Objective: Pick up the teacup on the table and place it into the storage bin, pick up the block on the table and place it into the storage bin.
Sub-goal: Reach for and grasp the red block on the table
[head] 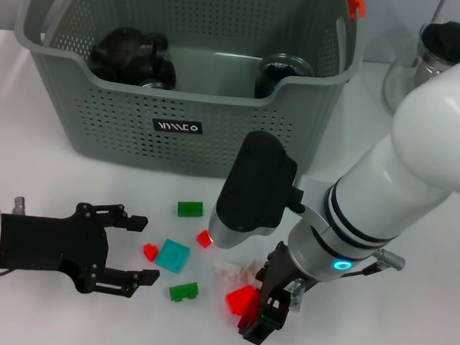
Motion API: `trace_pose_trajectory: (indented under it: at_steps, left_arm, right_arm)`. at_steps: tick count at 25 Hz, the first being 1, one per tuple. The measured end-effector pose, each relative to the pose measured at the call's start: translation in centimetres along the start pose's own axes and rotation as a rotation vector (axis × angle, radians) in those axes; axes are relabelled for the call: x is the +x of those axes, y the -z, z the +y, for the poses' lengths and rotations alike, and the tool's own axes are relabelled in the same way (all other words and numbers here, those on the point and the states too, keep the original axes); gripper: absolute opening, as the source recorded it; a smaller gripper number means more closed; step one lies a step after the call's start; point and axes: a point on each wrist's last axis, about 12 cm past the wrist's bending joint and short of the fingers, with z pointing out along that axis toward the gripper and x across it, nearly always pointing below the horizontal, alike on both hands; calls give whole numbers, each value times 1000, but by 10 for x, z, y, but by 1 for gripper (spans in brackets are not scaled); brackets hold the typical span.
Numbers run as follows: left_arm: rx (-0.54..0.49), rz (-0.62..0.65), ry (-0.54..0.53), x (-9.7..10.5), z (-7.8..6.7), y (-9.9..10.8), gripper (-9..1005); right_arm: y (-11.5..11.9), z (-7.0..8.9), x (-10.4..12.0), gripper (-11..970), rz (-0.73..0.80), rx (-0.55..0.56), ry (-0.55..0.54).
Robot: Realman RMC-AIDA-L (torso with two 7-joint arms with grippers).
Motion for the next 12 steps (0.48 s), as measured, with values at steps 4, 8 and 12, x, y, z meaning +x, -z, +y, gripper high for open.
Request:
trace_pose_trajectory:
  at_steps: [4,8,12]
  left_arm:
    - [1,-1,2,0,0,-1,847]
    - [1,0,2,0,1,-1,847]
    - [1,0,1,0,1,-1,847]
  right_arm:
    - [-1,2,-1,884,0,-3,5]
    - [-3,3,0,883,5,-5,9]
    - [-4,4,0,883,7,-5,13]
